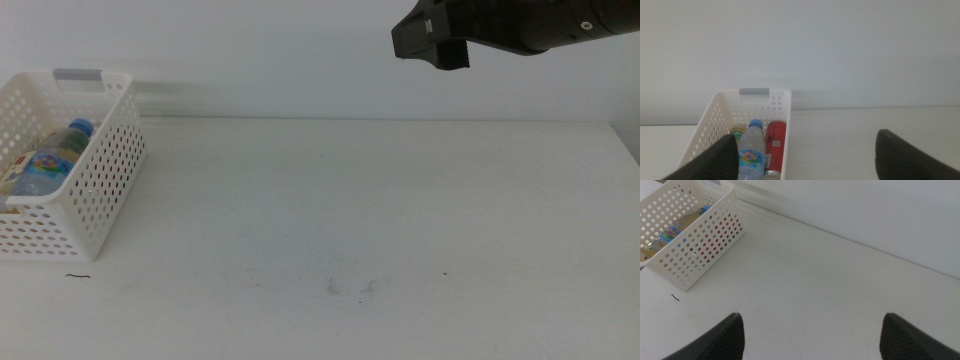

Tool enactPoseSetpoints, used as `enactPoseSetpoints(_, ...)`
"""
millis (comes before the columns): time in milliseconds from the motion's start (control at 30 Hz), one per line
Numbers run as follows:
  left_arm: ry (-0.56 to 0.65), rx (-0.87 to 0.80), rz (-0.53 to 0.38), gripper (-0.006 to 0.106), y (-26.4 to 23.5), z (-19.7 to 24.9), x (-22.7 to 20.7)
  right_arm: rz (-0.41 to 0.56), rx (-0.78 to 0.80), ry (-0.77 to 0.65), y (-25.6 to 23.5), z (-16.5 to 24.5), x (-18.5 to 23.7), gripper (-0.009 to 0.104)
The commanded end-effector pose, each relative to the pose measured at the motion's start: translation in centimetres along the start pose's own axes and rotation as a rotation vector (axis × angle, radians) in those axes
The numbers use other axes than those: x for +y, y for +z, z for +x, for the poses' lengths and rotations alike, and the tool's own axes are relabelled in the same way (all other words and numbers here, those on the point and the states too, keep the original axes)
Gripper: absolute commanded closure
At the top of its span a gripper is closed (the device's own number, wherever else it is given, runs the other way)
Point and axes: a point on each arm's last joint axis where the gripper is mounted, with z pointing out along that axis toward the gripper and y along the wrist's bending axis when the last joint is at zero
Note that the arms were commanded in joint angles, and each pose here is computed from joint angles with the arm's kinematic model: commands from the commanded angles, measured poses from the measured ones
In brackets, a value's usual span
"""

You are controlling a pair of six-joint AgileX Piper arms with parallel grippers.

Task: Use arms to grab the bottles and put them into the dustbin to the left of the table.

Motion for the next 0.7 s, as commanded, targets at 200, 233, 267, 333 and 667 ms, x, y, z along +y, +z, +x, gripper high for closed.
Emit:
enactPoseSetpoints(200, -0.022, -0.014, 0.011, 0.007, 0.1, 0.1, -0.1, 0.001, -0.043, -0.003, -0.4, 0.0, -0.1, 0.004)
enactPoseSetpoints(233, -0.035, -0.022, 0.02, 0.007, 0.2, 0.2, -0.2, 0.005, -0.07, 0.008, -0.7, 0.3, -0.5, 0.004)
enactPoseSetpoints(267, -0.049, -0.042, 0.029, 0.007, 0.3, 0.4, -0.2, 0.016, -0.111, 0.019, -1.2, 0.7, -1.0, 0.004)
enactPoseSetpoints(333, -0.108, -0.106, 0.062, 0.007, 0.5, 1.3, -0.5, 0.056, -0.181, 0.044, -3.1, 2.1, -2.5, 0.004)
enactPoseSetpoints(667, -0.125, -0.128, 0.039, 0.007, 0.8, 13.2, 0.0, 0.36, -0.407, 0.192, -9.6, 16.3, -7.6, 0.004)
